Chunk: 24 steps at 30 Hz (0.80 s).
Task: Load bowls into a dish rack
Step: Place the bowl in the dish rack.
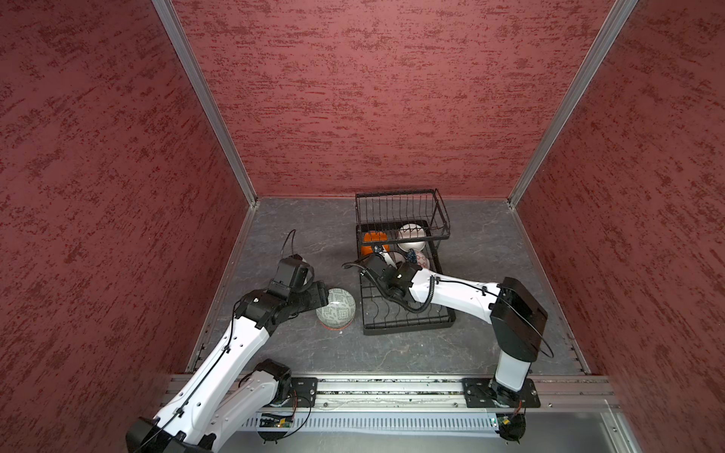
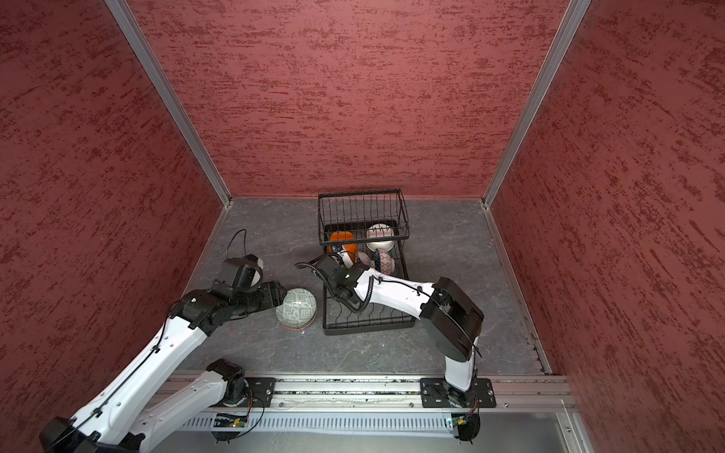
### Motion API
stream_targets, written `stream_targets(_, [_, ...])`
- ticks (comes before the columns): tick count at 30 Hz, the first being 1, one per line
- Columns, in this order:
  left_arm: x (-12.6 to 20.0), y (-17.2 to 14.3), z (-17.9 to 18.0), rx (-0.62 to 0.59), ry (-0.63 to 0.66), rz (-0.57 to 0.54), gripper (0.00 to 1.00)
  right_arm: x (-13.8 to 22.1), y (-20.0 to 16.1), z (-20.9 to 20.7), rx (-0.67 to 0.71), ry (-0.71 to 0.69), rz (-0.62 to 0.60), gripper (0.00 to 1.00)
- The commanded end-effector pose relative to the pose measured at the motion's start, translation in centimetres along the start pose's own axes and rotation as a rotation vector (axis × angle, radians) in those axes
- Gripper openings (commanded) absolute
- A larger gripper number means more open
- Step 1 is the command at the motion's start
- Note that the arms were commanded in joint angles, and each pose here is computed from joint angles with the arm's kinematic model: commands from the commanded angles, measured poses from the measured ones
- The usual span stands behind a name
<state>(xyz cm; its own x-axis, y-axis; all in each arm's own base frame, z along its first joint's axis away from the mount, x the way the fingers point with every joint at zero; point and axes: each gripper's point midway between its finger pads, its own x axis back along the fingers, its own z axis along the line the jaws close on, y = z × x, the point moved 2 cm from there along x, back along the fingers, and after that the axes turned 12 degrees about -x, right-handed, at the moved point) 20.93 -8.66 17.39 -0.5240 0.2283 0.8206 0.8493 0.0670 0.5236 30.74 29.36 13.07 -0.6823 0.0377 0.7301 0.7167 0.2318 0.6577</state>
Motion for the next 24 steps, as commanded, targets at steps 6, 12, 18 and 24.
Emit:
stream_targets(6, [0.3, 0.6, 0.3, 0.01, 0.017, -0.021, 0.74, 2.8, 2.3, 0.9, -0.069, 0.134, -0.079, 0.52])
stream_targets(12, [0.3, 0.5, 0.3, 0.01, 0.017, -0.021, 0.74, 3.1, 2.1, 1.0, -0.07, 0.154, -0.058, 0.54])
stream_targets(18, [0.4, 0.4, 0.4, 0.012, 0.018, -0.022, 0.74, 3.3, 1.7, 1.0, -0.065, 0.167, -0.033, 0.55])
stream_targets(24, [0.6, 0.4, 0.4, 0.011, 0.017, -0.024, 0.74, 3.5, 0.7, 1.1, -0.051, 0.197, 0.001, 0.55])
